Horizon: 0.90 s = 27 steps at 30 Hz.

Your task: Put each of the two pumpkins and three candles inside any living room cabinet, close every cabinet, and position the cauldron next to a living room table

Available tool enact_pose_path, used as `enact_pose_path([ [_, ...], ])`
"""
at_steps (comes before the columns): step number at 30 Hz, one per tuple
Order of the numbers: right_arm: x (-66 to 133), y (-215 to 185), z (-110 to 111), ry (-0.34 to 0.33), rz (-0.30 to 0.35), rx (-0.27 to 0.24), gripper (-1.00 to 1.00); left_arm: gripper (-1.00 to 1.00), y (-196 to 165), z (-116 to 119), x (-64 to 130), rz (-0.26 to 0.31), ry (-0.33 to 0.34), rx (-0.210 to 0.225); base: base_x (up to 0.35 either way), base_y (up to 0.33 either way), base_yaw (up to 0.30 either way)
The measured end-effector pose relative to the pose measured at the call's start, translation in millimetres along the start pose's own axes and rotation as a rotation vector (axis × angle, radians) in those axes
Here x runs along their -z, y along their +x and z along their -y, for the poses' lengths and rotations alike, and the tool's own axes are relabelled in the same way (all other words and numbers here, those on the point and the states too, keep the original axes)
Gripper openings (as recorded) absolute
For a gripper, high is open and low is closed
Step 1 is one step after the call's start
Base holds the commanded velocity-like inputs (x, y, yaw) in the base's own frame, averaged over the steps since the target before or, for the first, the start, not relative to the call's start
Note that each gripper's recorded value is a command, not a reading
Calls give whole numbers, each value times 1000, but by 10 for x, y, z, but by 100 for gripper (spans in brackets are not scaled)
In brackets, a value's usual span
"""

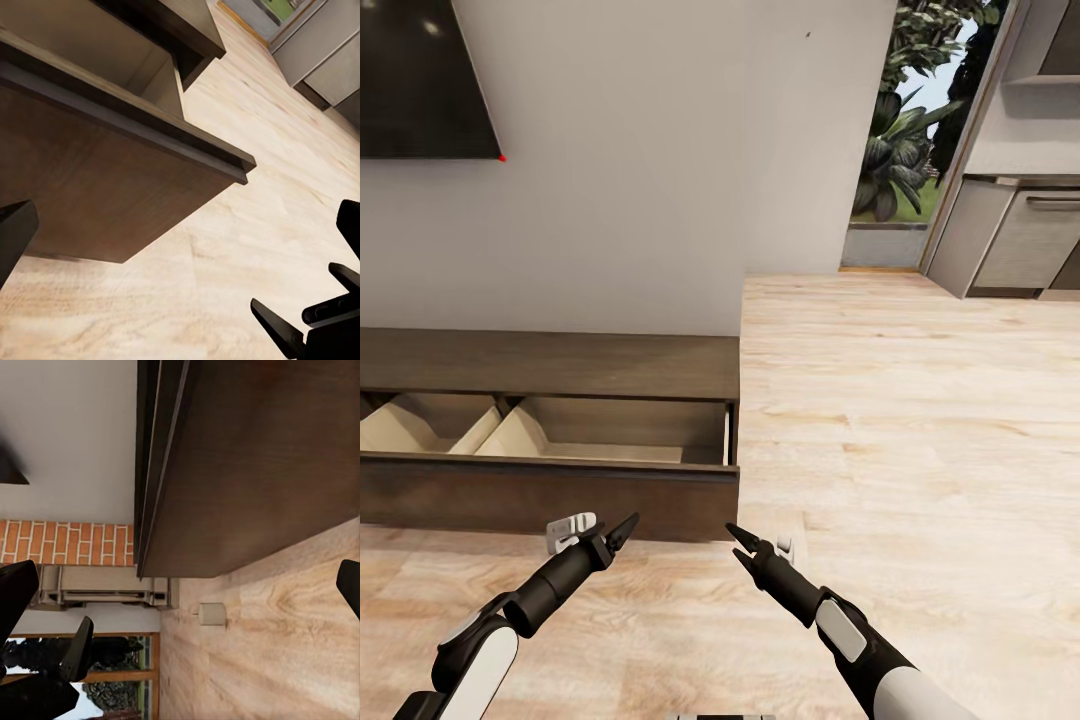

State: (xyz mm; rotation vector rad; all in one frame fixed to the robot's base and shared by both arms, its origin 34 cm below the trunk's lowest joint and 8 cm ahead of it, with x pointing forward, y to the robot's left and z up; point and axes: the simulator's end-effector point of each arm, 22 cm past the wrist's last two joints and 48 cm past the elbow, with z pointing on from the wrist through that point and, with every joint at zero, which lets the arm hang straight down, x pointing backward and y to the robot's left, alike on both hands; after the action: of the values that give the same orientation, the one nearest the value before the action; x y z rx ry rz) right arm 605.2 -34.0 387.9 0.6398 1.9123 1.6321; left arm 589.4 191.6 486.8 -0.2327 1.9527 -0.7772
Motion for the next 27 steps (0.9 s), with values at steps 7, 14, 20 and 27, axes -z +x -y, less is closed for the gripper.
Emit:
enact_pose_path([
  [7, -2, 2, -2, -1, 0, 0, 100, 100, 0, -3, 0, 0, -1, 0, 0, 0, 0],
  [14, -6, 7, -5, -1, -1, -1, 100, 100, 0, -4, 0, 0, -1, 0, -12, 0, 0],
  [20, -6, 7, 0, 0, -1, -1, 100, 100, 1, -5, -2, 0, -2, 0, -214, 0, 0],
  [27, -8, 9, 1, 0, -1, -1, 100, 100, 1, -7, -2, 0, -2, 0, -320, 0, 0],
])
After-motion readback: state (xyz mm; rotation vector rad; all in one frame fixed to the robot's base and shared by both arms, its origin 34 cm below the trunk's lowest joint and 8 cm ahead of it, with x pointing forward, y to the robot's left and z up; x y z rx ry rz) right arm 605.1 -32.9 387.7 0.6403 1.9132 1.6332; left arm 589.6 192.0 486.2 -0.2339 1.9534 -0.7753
